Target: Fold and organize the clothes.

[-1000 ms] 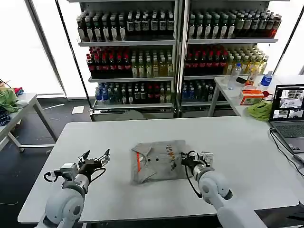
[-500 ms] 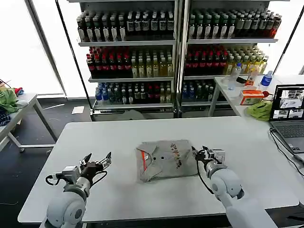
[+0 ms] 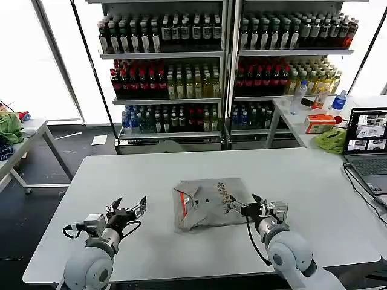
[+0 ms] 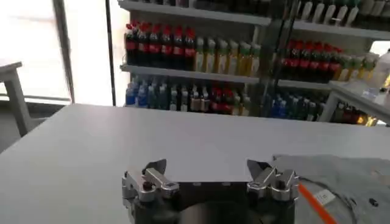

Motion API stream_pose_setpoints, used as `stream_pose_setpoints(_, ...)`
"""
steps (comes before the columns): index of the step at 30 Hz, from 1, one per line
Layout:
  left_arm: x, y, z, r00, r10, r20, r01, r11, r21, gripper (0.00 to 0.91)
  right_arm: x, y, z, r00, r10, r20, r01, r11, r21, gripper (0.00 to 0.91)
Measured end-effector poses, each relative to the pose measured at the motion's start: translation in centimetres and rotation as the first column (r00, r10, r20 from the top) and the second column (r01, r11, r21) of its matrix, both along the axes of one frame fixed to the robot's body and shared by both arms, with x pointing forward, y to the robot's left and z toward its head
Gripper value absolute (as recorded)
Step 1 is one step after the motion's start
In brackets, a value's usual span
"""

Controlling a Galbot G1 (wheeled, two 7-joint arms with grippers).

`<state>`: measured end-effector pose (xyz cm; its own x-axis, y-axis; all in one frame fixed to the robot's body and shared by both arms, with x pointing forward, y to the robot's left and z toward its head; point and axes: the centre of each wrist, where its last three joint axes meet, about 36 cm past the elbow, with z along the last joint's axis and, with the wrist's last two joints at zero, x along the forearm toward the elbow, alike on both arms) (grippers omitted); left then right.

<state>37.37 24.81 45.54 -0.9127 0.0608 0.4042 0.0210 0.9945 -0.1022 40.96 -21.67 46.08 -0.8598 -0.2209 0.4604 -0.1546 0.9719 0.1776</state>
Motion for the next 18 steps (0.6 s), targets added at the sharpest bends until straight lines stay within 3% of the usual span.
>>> stream_pose_setpoints(7,-0.4,0.0,-0.4,1.0,0.007,-0.014,-0.007,1.0,-0.002,0.907,-0.9,0.6,-0.7,0.997,0.009,-0.071,-0.004,0.997,0.075,0.907)
stream_pose_setpoints(18,-0.6,0.2,-0.6,1.0,0.01,-0.02,-0.01,1.0,-0.001,0.907,-1.0,0.3,-1.8,0.991,-0.012,-0.132,0.028,0.993,0.116,0.907)
